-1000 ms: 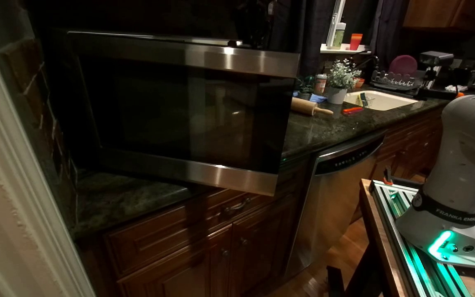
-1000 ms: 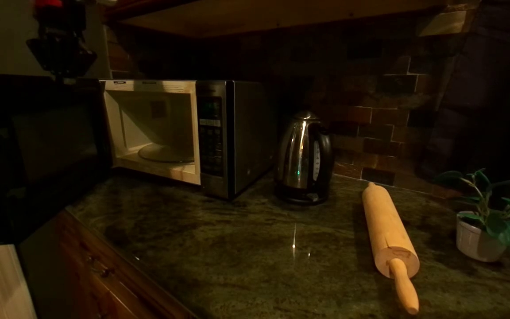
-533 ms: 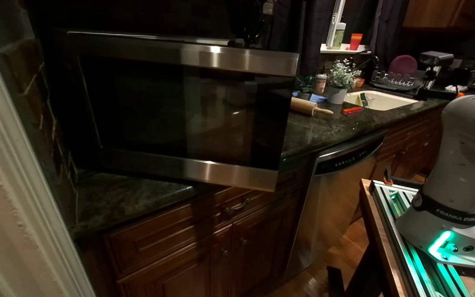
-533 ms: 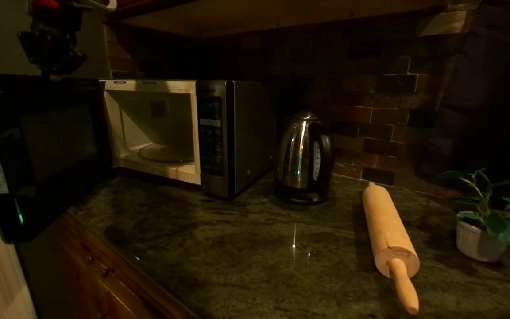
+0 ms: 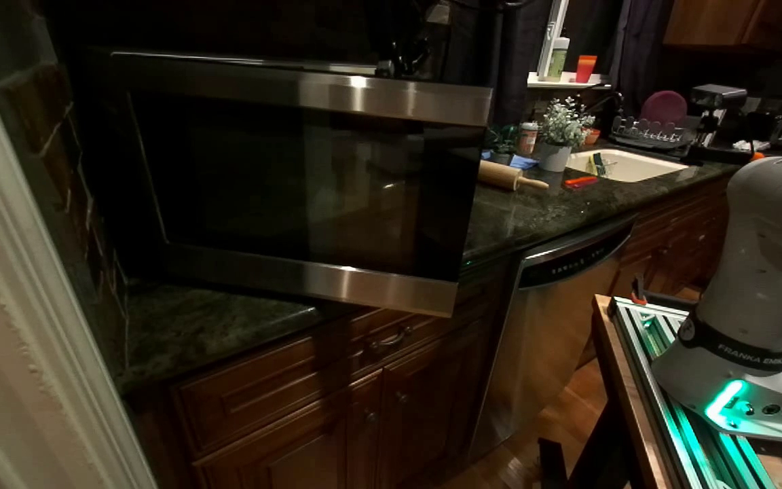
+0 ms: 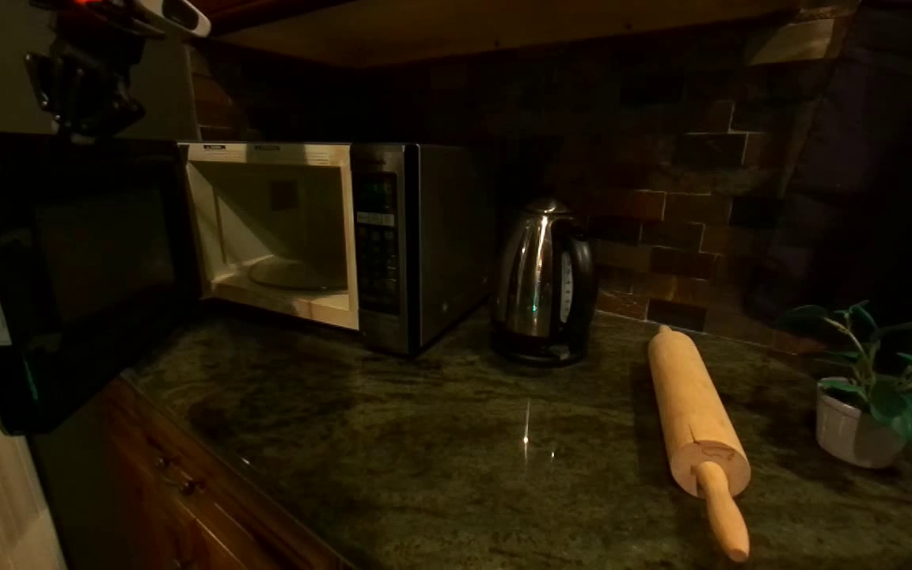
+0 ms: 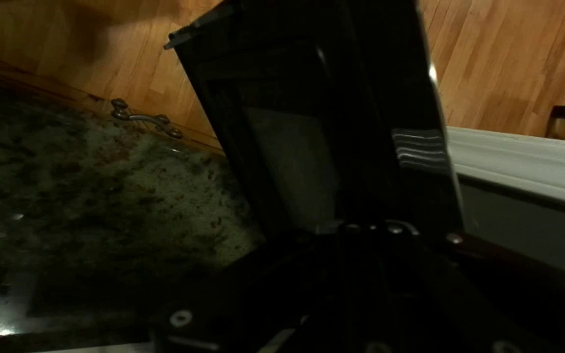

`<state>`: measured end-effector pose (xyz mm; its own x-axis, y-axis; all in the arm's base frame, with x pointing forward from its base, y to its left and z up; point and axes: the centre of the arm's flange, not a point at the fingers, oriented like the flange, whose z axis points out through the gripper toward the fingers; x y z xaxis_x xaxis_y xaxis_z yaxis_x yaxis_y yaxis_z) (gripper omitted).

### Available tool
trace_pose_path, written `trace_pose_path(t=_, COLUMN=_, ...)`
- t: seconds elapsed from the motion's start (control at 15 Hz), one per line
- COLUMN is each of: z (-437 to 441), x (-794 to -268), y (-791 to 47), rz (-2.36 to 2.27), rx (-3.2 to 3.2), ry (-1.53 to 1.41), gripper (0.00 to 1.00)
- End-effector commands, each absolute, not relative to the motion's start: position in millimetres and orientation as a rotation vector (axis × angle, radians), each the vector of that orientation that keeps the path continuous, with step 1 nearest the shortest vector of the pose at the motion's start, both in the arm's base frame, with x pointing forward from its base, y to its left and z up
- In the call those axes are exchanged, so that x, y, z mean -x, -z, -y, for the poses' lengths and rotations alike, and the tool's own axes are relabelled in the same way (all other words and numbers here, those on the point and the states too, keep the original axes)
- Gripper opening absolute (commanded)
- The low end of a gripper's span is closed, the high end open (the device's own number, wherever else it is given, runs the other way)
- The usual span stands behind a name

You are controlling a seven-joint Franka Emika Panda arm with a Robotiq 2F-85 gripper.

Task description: Open the microwave door

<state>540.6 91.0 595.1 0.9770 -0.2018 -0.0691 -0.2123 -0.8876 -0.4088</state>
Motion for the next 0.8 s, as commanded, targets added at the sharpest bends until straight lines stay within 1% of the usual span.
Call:
trace_pose_path(t=0.0, z=-98, x=-544, y=-589, rz=-0.266, rx=2.647, ry=-0.082, gripper=0.00)
trace_pose_path(t=0.73, z=-150, x=-547, y=-564, rz=-0.153, rx=2.553, ry=-0.111, gripper=0.00)
